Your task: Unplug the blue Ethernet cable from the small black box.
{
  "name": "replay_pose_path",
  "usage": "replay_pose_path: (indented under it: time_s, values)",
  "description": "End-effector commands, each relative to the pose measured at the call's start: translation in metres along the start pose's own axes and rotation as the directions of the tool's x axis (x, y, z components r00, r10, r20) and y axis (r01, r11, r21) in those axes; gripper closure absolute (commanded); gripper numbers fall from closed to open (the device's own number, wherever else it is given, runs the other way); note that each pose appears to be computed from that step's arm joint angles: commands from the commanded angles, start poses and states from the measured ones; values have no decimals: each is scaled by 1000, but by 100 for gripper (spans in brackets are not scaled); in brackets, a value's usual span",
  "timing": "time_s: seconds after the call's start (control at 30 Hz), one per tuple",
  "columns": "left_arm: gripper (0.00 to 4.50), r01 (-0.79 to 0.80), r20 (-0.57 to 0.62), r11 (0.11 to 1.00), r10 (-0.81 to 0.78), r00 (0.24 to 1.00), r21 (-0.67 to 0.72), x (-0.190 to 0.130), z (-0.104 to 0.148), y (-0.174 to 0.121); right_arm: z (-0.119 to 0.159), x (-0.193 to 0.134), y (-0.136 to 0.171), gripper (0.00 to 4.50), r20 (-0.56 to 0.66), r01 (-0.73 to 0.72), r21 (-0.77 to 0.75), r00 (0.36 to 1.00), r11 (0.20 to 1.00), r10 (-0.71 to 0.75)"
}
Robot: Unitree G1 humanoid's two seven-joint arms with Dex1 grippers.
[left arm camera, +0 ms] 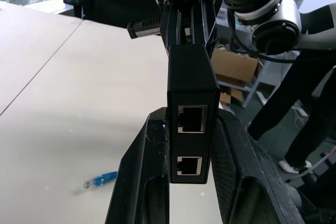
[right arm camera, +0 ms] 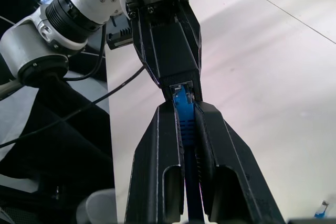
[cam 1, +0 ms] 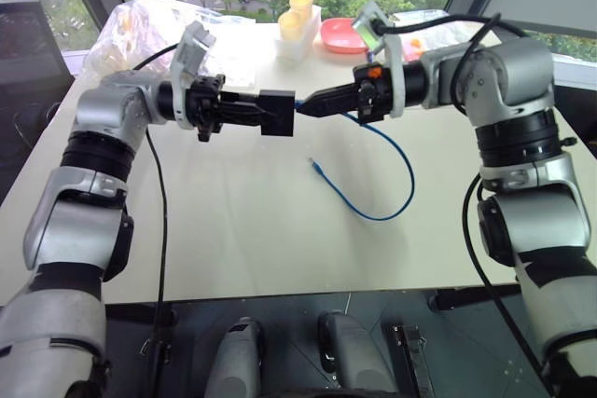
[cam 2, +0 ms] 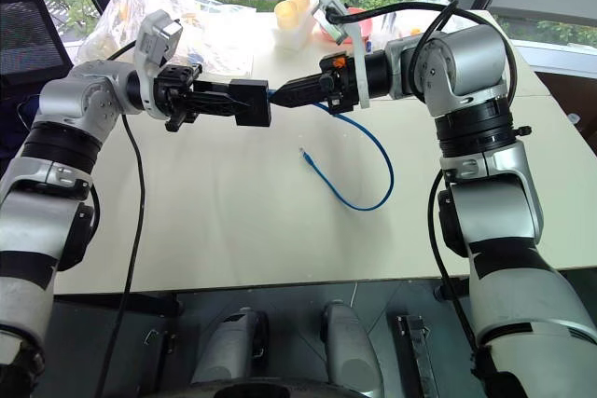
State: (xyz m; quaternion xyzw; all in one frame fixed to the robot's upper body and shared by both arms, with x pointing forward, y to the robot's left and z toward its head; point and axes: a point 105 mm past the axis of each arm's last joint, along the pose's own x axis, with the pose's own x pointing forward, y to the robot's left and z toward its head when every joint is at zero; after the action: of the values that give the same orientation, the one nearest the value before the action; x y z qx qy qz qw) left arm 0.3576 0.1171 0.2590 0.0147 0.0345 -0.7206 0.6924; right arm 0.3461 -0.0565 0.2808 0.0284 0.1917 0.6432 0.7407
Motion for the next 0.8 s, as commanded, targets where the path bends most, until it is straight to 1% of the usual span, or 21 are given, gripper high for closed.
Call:
replay_pose_path:
  time_s: [0.03, 0.27, 0.47, 0.53, 0.57, 0.6, 0.63, 0.67, 0.73, 0.8]
  values:
    - [400, -2, 11, 999, 1, 1000, 54, -4, 14, -2, 15, -13, 9, 433, 63, -30, -24, 998, 999, 32]
    - [400, -57, 20, 996, 56, 998, 64, -20, 21, -1, 3, -44, -3, 433, 77, 45, 27, 996, 999, -47]
    - [400, -50, 17, 997, 49, 999, 61, -17, 19, -1, 5, -43, 0, 433, 87, 45, 8, 995, 999, -45]
    - [400, -48, 17, 997, 47, 999, 60, -17, 18, -1, 4, -43, -2, 433, 81, 66, -10, 995, 998, -65]
    - [400, -61, 10, 996, 60, 998, 64, -17, 16, 1, -6, -43, -18, 433, 40, 170, -81, 985, 982, -167]
    - [400, -87, -11, 993, 88, 996, 80, -16, 9, 5, -15, -43, -40, 433, 16, 297, -133, 955, 946, -297]
    - [400, -135, -36, 985, 140, 989, 111, -12, 0, 13, -24, -45, -60, 433, 2, 404, -176, 912, 898, -410]
    - [400, -190, -52, 971, 199, 979, 148, -9, -8, 21, -33, -46, -75, 433, -7, 475, -218, 873, 853, -488]
    - [400, -259, -53, 946, 274, 960, 196, -2, -18, 32, -44, -49, -93, 433, -10, 545, -261, 824, 797, -567]
    - [400, -342, 15, 919, 346, 938, 198, 5, -22, 42, -56, -52, -109, 433, 1, 611, -258, 775, 749, -632]
